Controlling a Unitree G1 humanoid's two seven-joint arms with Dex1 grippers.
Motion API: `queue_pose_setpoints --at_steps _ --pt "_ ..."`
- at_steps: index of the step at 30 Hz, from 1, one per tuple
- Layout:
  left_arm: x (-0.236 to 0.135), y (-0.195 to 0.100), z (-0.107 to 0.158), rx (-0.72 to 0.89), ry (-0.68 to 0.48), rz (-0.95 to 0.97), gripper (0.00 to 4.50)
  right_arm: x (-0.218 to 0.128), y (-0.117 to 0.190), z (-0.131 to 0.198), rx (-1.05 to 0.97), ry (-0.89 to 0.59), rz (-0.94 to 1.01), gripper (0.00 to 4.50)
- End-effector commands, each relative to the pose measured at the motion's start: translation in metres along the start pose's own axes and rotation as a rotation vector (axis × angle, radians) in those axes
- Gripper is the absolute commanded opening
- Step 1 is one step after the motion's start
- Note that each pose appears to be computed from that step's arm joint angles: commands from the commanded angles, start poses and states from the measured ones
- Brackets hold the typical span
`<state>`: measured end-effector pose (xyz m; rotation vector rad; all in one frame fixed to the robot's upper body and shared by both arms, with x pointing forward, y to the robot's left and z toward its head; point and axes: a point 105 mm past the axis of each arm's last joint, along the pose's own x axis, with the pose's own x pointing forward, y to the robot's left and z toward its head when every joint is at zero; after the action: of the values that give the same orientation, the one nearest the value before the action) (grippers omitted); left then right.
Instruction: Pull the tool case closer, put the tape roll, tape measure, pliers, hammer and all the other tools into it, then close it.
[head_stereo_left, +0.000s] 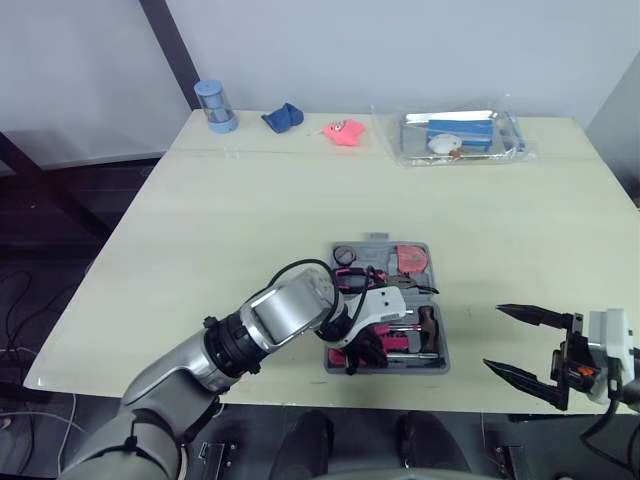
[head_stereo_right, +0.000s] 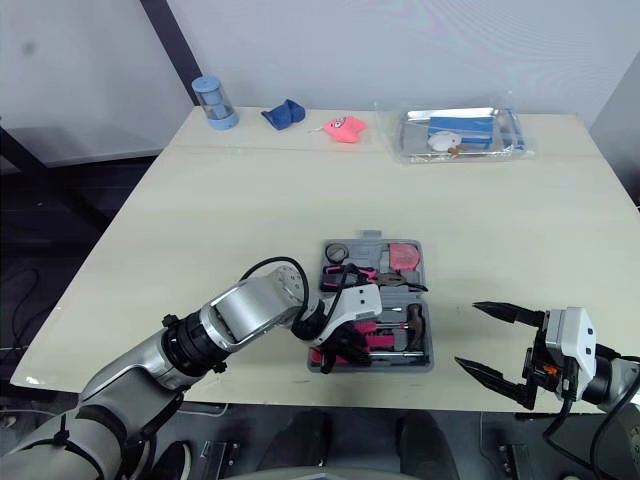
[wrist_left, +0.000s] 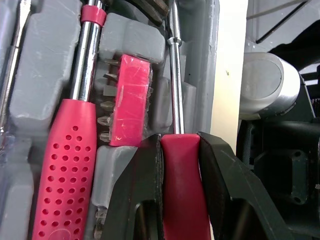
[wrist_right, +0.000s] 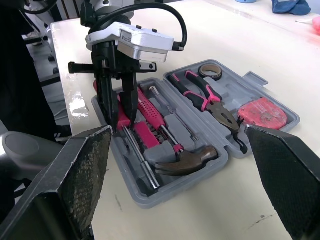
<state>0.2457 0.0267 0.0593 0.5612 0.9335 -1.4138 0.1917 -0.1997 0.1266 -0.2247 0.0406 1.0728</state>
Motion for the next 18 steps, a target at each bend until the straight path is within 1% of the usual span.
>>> queue_pose_setpoints --at_steps 1,13,18 --pt "0.0 -0.001 0.0 0.034 0.014 -0.016 0.59 -0.002 0.0 0.009 -0.046 -0.017 -0.016 4.5" --pt "0.005 0.005 0.002 0.097 0.001 -0.001 0.59 -0.003 0.003 0.006 -0.046 -0.015 -0.039 4.5" --pt "0.006 0.01 0.0 0.076 -0.004 0.016 0.59 -0.002 0.003 0.006 -0.048 -0.014 -0.044 4.5"
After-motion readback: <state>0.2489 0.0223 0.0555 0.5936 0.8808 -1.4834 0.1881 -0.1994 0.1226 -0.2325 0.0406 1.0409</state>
